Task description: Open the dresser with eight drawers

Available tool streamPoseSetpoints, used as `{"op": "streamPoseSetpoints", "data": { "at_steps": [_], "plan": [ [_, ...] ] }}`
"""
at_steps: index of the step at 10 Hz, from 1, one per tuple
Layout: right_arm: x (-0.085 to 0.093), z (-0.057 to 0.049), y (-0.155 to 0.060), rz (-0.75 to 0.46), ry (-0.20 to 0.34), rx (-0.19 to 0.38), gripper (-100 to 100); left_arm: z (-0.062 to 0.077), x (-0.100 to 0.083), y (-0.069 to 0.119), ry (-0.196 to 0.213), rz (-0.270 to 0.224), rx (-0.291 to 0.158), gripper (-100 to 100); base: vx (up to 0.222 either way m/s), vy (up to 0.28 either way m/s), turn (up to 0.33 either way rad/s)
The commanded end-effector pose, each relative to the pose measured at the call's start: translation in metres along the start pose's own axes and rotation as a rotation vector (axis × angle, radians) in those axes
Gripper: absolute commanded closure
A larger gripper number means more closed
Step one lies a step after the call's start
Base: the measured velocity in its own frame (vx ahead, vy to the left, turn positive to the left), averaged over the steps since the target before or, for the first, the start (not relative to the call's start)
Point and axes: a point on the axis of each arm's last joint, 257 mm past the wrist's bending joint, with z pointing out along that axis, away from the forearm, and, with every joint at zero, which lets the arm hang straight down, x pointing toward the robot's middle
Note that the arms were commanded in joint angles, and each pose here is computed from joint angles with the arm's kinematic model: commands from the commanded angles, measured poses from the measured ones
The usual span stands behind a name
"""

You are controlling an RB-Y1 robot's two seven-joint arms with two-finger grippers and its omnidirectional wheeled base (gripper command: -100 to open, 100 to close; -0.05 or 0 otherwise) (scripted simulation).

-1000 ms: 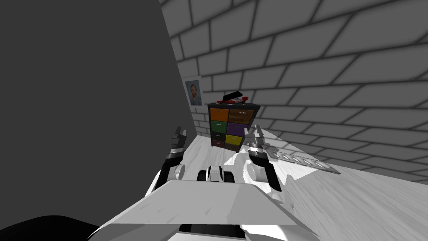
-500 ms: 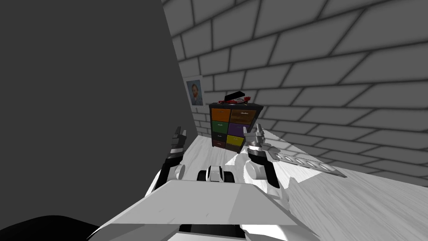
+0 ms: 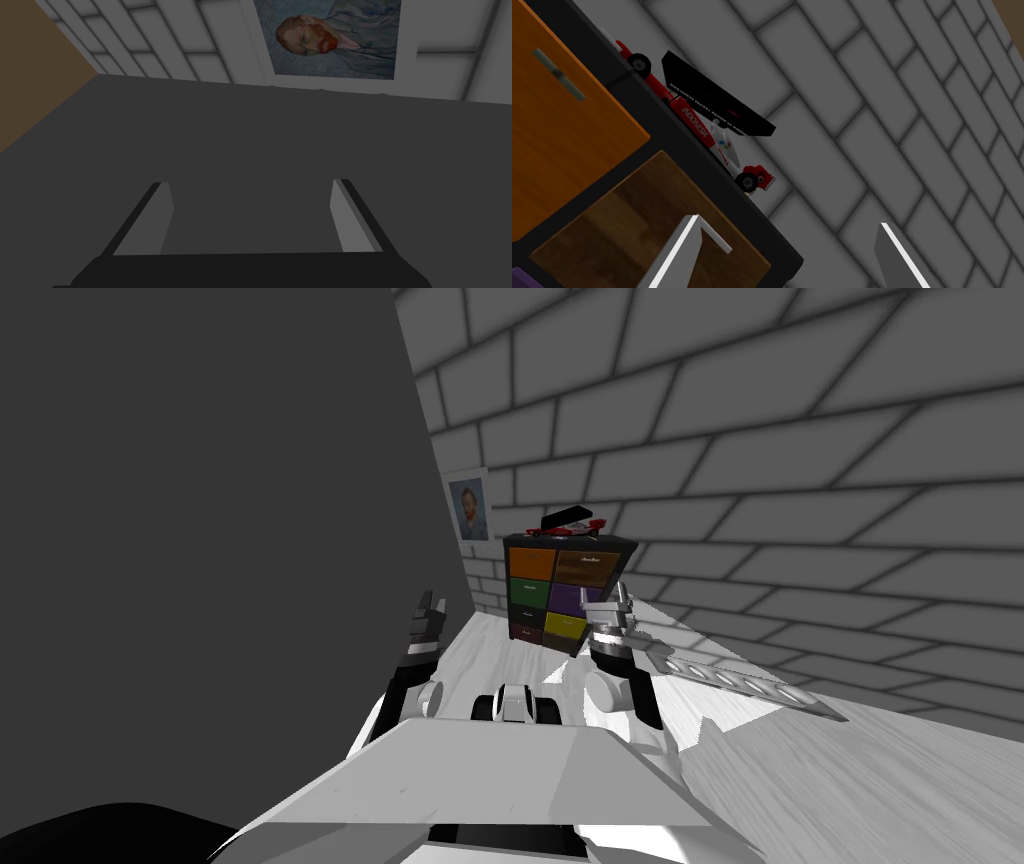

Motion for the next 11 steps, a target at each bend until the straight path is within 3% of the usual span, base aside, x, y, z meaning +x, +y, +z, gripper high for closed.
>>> {"op": "streamPoseSetpoints", "data": {
  "at_steps": [1,11],
  "plan": [
    [-0.001,0.004,0.0,0.112,-0.016,-0.019,-100,0.0,0.0,0.0,0.0,0.0,0.0,0,0.026,0.024,0.025],
    [-0.011,0.014,-0.004,0.484,-0.091,-0.078,-100,0.0,0.0,0.0,0.0,0.0,0.0,0,0.022,0.022,0.02]
  ]
}}
